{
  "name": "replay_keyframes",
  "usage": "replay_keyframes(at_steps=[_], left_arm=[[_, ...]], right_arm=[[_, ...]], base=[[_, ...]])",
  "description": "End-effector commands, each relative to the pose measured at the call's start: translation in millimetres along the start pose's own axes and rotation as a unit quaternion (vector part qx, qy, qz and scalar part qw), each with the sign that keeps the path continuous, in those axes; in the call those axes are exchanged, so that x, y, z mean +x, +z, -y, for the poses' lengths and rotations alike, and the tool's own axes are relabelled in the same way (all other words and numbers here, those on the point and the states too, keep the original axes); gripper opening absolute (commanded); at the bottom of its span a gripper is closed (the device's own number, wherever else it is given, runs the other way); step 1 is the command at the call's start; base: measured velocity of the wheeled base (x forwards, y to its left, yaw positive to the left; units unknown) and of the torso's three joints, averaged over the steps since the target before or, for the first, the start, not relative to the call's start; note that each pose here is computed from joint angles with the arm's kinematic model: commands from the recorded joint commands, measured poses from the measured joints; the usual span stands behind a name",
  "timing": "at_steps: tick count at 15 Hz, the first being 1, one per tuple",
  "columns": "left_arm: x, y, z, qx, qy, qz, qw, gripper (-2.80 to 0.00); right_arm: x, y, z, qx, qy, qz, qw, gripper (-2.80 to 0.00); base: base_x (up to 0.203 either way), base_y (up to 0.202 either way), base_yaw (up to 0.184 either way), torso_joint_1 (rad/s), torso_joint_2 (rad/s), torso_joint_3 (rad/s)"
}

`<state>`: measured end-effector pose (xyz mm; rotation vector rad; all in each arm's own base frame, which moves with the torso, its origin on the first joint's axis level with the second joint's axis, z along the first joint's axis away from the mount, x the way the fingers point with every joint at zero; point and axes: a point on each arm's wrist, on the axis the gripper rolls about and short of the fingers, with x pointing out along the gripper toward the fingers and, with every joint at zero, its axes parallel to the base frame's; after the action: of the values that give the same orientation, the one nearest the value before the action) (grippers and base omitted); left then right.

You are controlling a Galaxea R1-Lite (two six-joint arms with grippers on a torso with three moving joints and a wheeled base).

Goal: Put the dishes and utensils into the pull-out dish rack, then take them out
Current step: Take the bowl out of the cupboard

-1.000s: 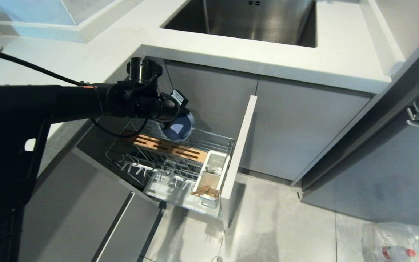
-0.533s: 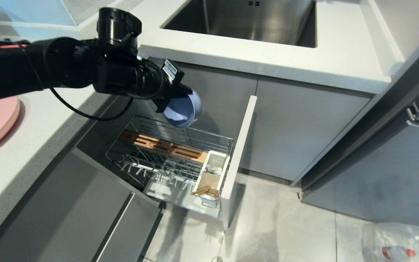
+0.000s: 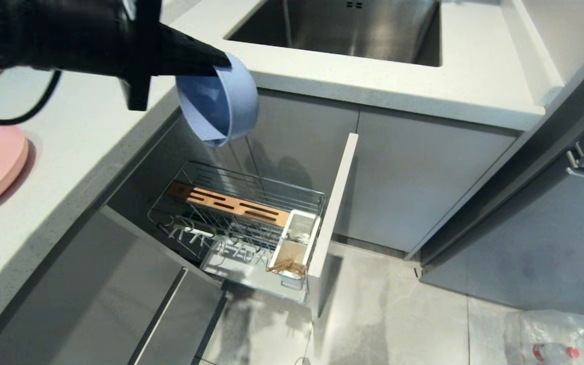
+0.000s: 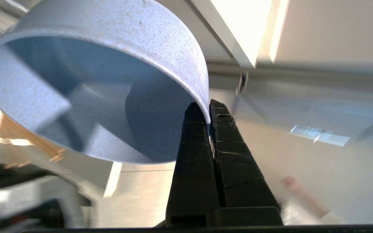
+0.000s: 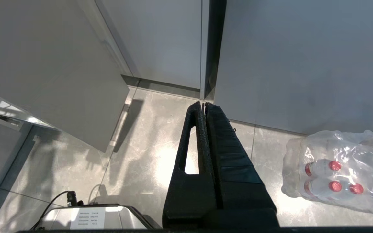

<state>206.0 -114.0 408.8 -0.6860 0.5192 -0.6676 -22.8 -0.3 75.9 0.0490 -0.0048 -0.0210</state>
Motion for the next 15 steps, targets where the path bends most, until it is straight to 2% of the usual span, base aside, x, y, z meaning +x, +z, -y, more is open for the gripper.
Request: replay_keyframes(at_steps=[1,2,4,5,6,8,10,12,15], left_arm=[[-50,-5,18.7,0.078,-0.023,0.029,0.9963,-2.8],[-60,-5,21.3,0.12,-0.008,0.049,0.9915,-2.8],[-72,-2,18.6,0.16,0.07,0.106,0.9788,-2.8],[-76,2,11.3,0.171,0.133,0.133,0.9672,-2.8],[-83,4,4.9,0.177,0.178,0.147,0.9567,-2.8],[-100,9,-4.4,0.192,0.237,0.169,0.9373,-2.8],[-120,15,-13.5,0.208,0.299,0.195,0.9105,-2.8],[-138,19,-23.9,0.219,0.369,0.208,0.879,-2.8],[-158,25,-40.6,0.213,0.458,0.214,0.836,-2.8]], right_arm=[[0,0,0,0.0,0.0,-0.001,1.0,-2.8],[0,0,0,0.0,0.0,-0.001,1.0,-2.8],[0,0,0,0.0,0.0,-0.001,1.0,-2.8],[0,0,0,0.0,0.0,-0.001,1.0,-2.8],[0,0,0,0.0,0.0,-0.001,1.0,-2.8],[0,0,0,0.0,0.0,-0.001,1.0,-2.8],[0,0,0,0.0,0.0,-0.001,1.0,-2.8],[0,0,0,0.0,0.0,-0.001,1.0,-2.8],[0,0,0,0.0,0.0,-0.001,1.0,-2.8]], base=[[0.0,0.0,0.0,0.0,0.0,0.0],[0.0,0.0,0.0,0.0,0.0,0.0],[0.0,0.0,0.0,0.0,0.0,0.0],[0.0,0.0,0.0,0.0,0.0,0.0],[0.0,0.0,0.0,0.0,0.0,0.0],[0.0,0.0,0.0,0.0,0.0,0.0],[0.0,0.0,0.0,0.0,0.0,0.0],[0.0,0.0,0.0,0.0,0.0,0.0],[0.0,0.0,0.0,0.0,0.0,0.0]])
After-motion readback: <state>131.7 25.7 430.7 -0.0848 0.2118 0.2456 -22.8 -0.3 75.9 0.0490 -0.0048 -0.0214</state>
